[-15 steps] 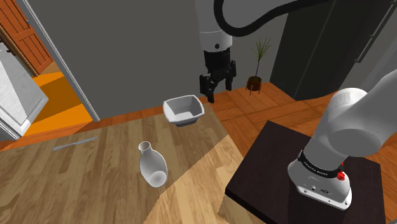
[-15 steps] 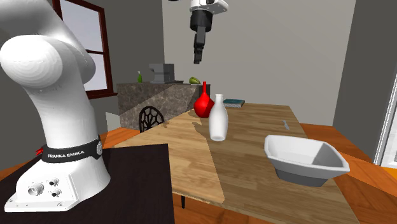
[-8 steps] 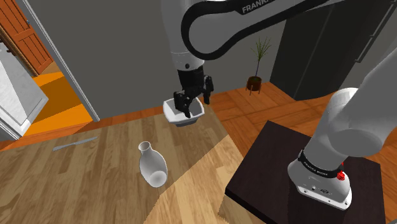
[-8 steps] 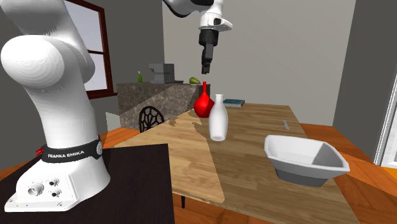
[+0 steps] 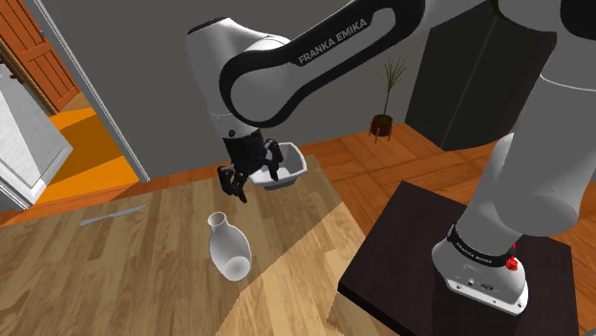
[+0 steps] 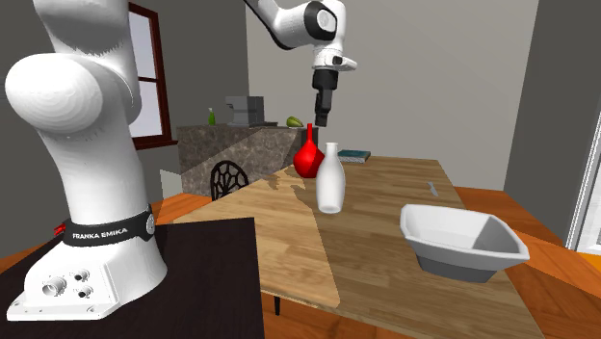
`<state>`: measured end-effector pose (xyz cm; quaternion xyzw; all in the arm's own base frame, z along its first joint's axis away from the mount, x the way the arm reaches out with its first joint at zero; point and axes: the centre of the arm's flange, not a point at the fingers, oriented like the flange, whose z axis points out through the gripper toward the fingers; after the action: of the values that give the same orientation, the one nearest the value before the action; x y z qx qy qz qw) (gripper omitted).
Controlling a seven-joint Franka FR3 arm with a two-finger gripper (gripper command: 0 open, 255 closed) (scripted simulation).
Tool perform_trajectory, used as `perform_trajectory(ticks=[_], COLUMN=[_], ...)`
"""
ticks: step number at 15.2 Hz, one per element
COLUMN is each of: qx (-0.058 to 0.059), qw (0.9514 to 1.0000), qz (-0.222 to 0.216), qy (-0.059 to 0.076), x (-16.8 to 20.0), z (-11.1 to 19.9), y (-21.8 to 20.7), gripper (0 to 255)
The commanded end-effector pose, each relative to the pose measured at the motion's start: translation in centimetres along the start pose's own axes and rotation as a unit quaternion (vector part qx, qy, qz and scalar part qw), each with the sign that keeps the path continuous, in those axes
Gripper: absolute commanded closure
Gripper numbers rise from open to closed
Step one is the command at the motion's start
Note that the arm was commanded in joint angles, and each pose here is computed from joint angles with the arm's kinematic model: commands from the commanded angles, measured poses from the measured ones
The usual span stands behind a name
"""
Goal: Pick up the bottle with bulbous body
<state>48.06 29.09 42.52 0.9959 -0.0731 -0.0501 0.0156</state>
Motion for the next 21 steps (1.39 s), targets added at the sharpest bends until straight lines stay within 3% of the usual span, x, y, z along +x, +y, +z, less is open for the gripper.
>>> perform_trajectory(ticks=[1,9,18,19,21], qx=[0.001,0.005,0.005,0.005,0.005], qw=[1.0,1.0,1.0,1.0,1.0], qz=[0.0,0.0,0.0,0.0,0.0], qy=[0.001,0.002,0.002,0.002,0.002], x=[1.2,5.4,5.8,5.7,5.7], z=[1.1,4.5,8.5,8.5,8.5], y=[-2.3,-10.4,-10.6,-10.5,-10.5], gripper=[0,0,0,255,255])
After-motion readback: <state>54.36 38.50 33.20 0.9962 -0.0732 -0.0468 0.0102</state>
